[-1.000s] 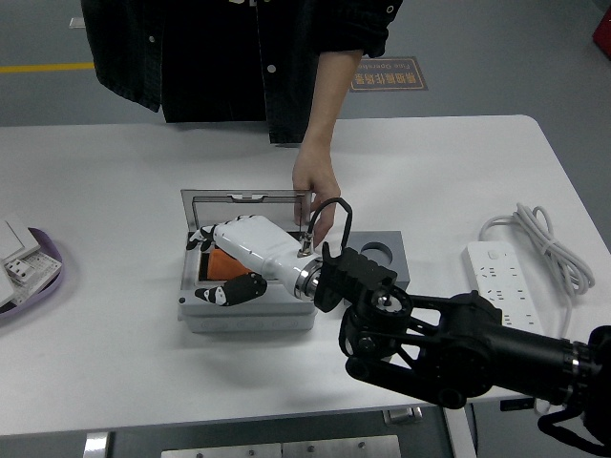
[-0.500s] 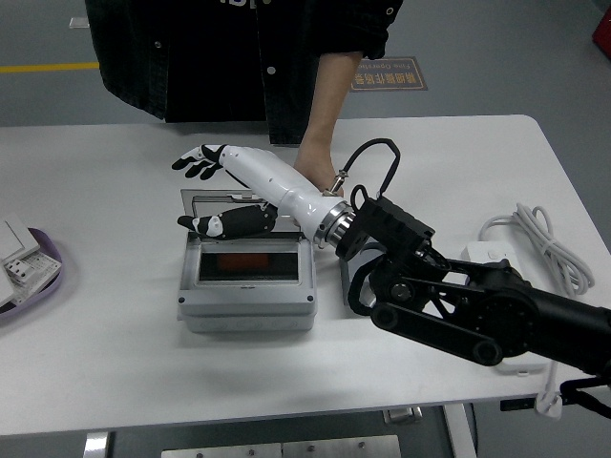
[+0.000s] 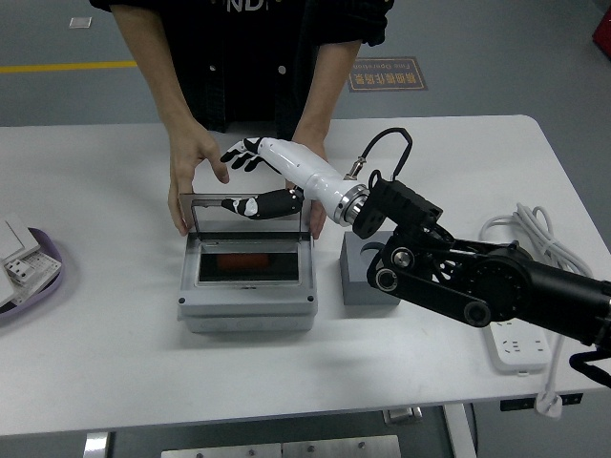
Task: Pick up the cylinder from the cube,place it in the box,flap close box
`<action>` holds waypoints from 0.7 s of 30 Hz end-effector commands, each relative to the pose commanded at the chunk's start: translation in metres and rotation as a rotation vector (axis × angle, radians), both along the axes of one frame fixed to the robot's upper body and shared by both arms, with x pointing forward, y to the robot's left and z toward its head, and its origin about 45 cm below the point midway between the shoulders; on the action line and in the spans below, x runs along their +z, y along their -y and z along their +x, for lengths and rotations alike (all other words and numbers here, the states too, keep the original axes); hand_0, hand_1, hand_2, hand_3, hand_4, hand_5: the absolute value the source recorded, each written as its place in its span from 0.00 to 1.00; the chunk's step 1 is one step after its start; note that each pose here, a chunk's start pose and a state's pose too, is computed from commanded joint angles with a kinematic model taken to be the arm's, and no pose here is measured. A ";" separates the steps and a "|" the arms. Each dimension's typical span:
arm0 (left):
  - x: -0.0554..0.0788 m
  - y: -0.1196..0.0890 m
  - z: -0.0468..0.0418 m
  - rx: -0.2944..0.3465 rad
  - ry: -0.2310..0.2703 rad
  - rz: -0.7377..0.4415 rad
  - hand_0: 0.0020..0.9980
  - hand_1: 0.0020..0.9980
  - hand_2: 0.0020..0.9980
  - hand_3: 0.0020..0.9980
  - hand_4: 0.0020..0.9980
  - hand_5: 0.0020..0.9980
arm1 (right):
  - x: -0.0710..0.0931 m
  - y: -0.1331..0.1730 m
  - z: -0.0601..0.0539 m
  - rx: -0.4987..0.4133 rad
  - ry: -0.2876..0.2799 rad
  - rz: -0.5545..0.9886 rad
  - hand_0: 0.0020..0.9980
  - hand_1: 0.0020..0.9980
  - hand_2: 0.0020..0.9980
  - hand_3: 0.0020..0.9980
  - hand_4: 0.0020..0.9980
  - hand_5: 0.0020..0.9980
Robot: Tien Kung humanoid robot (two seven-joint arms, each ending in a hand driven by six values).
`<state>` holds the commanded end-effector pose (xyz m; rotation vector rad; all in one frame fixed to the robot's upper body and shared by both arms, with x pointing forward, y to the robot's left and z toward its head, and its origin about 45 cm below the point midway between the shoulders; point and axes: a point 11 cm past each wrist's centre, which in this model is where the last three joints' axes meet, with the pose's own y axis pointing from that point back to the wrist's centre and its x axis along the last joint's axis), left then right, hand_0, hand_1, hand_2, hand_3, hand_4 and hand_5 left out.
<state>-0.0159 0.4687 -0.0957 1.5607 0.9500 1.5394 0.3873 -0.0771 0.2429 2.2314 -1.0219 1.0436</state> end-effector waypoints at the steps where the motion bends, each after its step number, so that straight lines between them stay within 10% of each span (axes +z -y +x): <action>1: 0.000 0.000 0.0001 0.000 0.000 0.000 0.51 0.57 0.56 0.61 0.72 0.18 | -0.002 0.001 -0.001 0.001 -0.004 -0.005 0.77 0.65 0.67 0.71 0.82 0.37; 21: -0.001 0.001 -0.0026 0.017 0.003 0.000 0.51 0.57 0.56 0.61 0.72 0.18 | -0.015 0.026 -0.060 0.070 -0.056 -0.084 0.72 0.64 0.67 0.71 0.81 0.36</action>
